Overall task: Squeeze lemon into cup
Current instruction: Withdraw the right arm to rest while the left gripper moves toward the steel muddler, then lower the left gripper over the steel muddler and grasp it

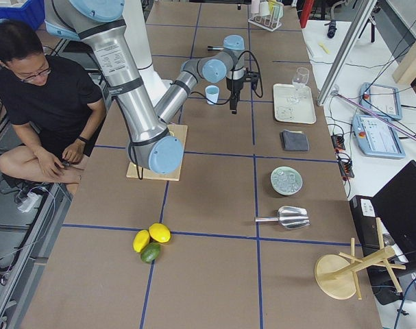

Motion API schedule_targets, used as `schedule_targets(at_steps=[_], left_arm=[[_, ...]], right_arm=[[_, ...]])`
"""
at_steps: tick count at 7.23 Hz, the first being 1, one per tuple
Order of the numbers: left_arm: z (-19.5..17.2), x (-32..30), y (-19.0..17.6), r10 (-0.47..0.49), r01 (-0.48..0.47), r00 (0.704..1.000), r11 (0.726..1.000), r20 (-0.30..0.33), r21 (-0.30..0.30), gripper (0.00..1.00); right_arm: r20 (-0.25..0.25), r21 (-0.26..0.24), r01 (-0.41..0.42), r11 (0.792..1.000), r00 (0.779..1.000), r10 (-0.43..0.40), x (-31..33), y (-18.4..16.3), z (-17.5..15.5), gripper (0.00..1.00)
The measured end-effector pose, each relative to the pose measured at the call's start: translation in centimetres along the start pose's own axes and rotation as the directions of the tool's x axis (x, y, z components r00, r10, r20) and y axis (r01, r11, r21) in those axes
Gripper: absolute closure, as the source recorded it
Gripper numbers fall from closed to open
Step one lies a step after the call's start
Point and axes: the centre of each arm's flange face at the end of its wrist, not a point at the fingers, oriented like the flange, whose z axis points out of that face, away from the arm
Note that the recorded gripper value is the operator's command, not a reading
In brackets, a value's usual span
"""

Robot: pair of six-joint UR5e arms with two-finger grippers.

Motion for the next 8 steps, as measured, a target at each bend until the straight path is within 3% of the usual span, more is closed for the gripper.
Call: schedule_targets(at_steps=[2, 3, 6, 8], left_arm=[[-2.7, 5.2, -1.2, -0.079, 0.081, 0.996, 0.993, 0.031, -0.085, 0.0], [-2.5, 8.0, -1.9, -0.085, 0.091, 0.995, 0.986, 0.045, -0.137, 0.0], [6.8, 11.4, -2.5, -0.002, 0.014, 0.999, 0.964, 0.045, -0.267, 0.0], [12.4, 12.5, -1.8, 0.052, -0.039, 0.998, 0.946, 0.033, -0.322, 0.0]], right_arm=[[-0.022, -0.024, 0.07, 0.997, 0.997, -0.07, 9.0, -3.5, -0.4, 0.0], [0.0, -0.03, 0.101, 0.994, 0.995, -0.101, 13.8, -4.6, -0.3, 0.0], [0.133, -0.035, 0.151, 0.988, 0.98, -0.145, 29.1, -7.7, -0.4, 0.0], [0.178, -0.035, 0.164, 0.986, 0.972, -0.155, 34.2, -9.0, -0.7, 0.0]])
